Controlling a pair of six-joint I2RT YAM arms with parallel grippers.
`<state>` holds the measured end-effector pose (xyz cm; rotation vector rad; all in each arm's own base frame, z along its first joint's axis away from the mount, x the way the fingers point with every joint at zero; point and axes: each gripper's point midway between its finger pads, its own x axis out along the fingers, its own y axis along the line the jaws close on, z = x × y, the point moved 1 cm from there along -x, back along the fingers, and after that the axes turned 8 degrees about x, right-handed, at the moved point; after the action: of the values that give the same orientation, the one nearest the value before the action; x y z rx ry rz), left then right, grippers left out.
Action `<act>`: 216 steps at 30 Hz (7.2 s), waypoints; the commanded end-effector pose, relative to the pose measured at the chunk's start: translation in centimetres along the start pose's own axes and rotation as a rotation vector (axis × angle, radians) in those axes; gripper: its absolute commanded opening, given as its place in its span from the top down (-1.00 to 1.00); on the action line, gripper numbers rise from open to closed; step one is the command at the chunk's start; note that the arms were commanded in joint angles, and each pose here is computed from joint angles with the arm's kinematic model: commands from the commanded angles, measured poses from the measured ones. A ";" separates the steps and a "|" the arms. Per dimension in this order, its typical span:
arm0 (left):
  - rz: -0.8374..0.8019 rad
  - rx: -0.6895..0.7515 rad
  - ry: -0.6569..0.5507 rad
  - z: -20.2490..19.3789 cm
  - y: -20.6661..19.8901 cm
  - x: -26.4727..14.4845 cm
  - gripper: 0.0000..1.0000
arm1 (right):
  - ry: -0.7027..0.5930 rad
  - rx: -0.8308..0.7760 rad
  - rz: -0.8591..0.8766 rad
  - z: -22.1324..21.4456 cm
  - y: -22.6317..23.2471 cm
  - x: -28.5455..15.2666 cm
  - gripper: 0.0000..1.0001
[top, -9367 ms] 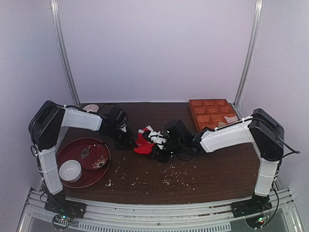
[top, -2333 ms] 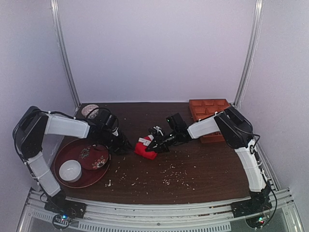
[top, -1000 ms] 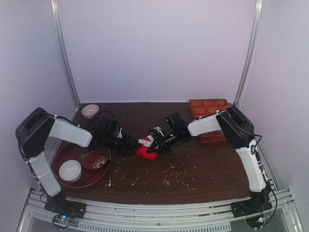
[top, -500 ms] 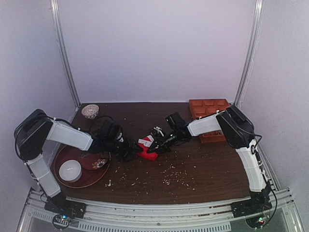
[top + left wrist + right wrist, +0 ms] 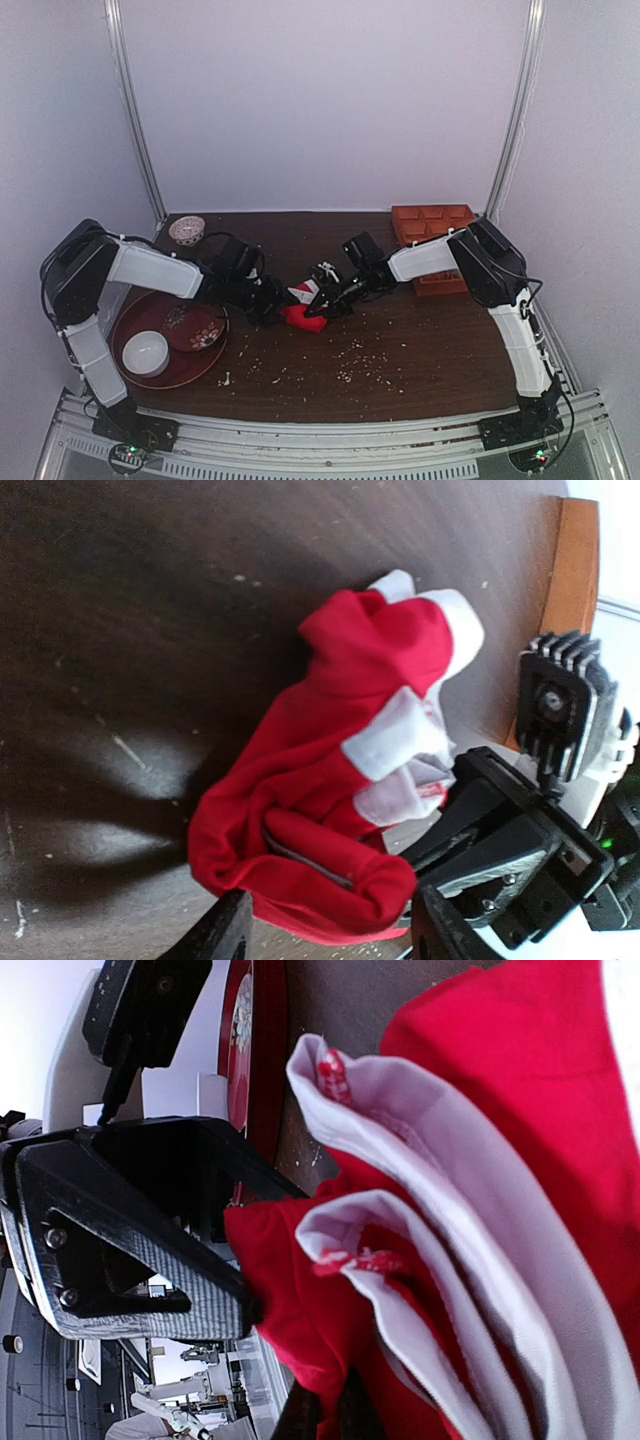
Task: Roll the underwear
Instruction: Roll the underwear at the center of the board.
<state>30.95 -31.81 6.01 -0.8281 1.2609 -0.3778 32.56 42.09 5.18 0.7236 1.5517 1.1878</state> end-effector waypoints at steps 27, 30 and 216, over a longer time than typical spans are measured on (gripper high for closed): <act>0.222 -0.104 0.097 -0.7 2.2 1.4 0.56 | 0.020 0.016 -0.121 -1.2 -1.6 0.4 1.00; 0.232 -0.106 0.108 -0.9 2.4 1.4 0.59 | 0.025 0.010 -0.126 -1.3 -1.5 0.4 1.00; 0.041 0.090 0.030 2.9 -4.1 -0.3 0.12 | -0.376 0.148 -0.268 1.4 -4.5 -3.9 1.00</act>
<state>33.65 -32.30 8.41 -0.7263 1.3052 -0.3711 36.08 38.78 5.09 0.7885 1.3049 0.7954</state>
